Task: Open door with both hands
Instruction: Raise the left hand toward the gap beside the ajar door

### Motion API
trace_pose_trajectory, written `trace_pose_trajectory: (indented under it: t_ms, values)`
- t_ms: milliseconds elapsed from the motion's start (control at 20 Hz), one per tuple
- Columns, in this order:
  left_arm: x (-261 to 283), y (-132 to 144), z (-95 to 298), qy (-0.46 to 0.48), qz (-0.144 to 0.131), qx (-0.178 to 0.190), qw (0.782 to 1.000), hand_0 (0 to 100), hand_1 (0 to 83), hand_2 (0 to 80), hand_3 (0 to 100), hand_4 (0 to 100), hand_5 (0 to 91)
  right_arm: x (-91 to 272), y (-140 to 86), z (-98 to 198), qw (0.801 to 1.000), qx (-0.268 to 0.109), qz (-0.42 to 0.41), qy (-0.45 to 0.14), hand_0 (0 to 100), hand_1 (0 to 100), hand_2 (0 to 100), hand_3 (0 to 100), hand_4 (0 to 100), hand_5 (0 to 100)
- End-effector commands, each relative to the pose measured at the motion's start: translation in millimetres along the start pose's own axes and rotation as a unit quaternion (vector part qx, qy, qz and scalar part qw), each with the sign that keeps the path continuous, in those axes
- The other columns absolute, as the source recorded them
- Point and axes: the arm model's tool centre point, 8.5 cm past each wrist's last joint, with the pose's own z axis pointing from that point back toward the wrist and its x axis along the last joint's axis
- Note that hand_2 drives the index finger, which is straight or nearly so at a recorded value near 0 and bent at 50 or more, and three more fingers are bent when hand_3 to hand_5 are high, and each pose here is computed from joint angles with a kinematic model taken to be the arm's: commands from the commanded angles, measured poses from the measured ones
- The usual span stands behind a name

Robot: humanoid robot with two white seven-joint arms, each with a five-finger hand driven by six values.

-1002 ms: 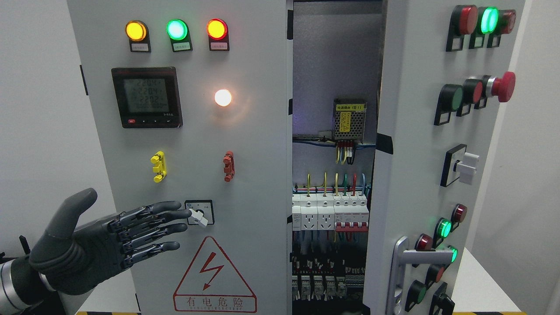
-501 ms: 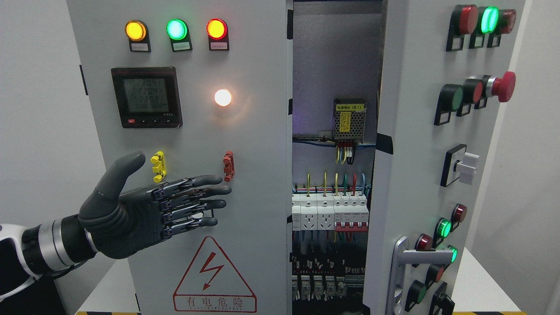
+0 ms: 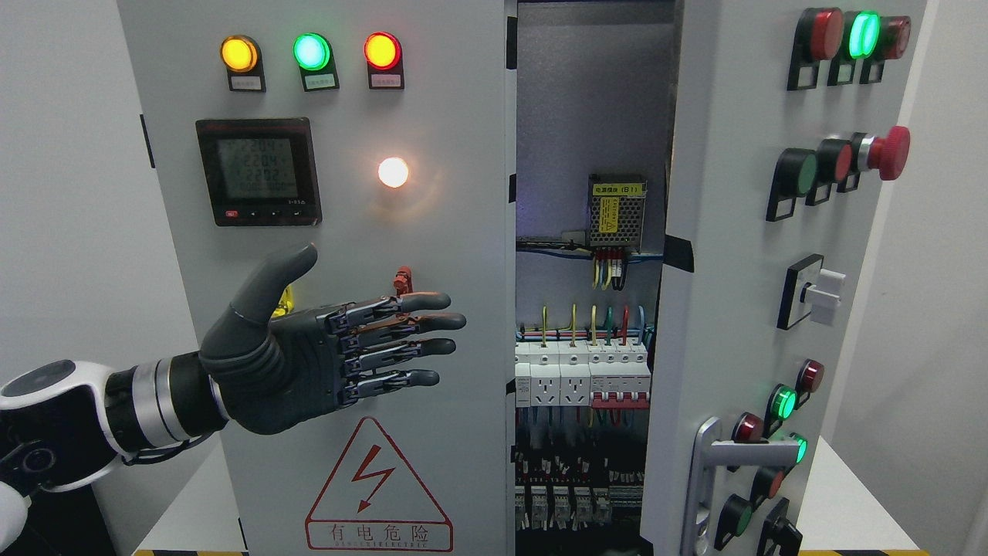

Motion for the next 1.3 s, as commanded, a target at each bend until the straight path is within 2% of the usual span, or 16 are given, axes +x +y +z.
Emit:
trace_pose_trajectory:
  t_ms: [0,401,852,1102,1253]
  values:
    - [-12,-7,-32,0.024,0.035,-0.041,0.998,0,0.0,0.0,0,4,0.0,0,0,0,1.0,0.0,0.0,0.0,0,0,0,0,0,0]
    - [-14,-19,-60,0.017,0.039,-0.076,0.996,0,0.0,0.0,0,4,0.0,0,0,0,1.0,0.0,0.0,0.0,0,0,0,0,0,0]
    - [-19,-45,-109,0.004,0.052,-0.143,0.988,0,0.0,0.0,0,4,0.0,0,0,0,1.0,0.0,0.0,0.0,0,0,0,0,0,0]
    - [-12,-53,-123,-0.005,0.049,-0.16,0.986,0,0.0,0.0,0,4,0.0,0,0,0,1.0,0.0,0.0,0.0,0,0,0,0,0,0]
    - [-8,-47,-140,-0.014,0.056,-0.159,0.986,0,0.0,0.0,0,4,0.0,0,0,0,1.0,0.0,0.0,0.0,0,0,0,0,0,0]
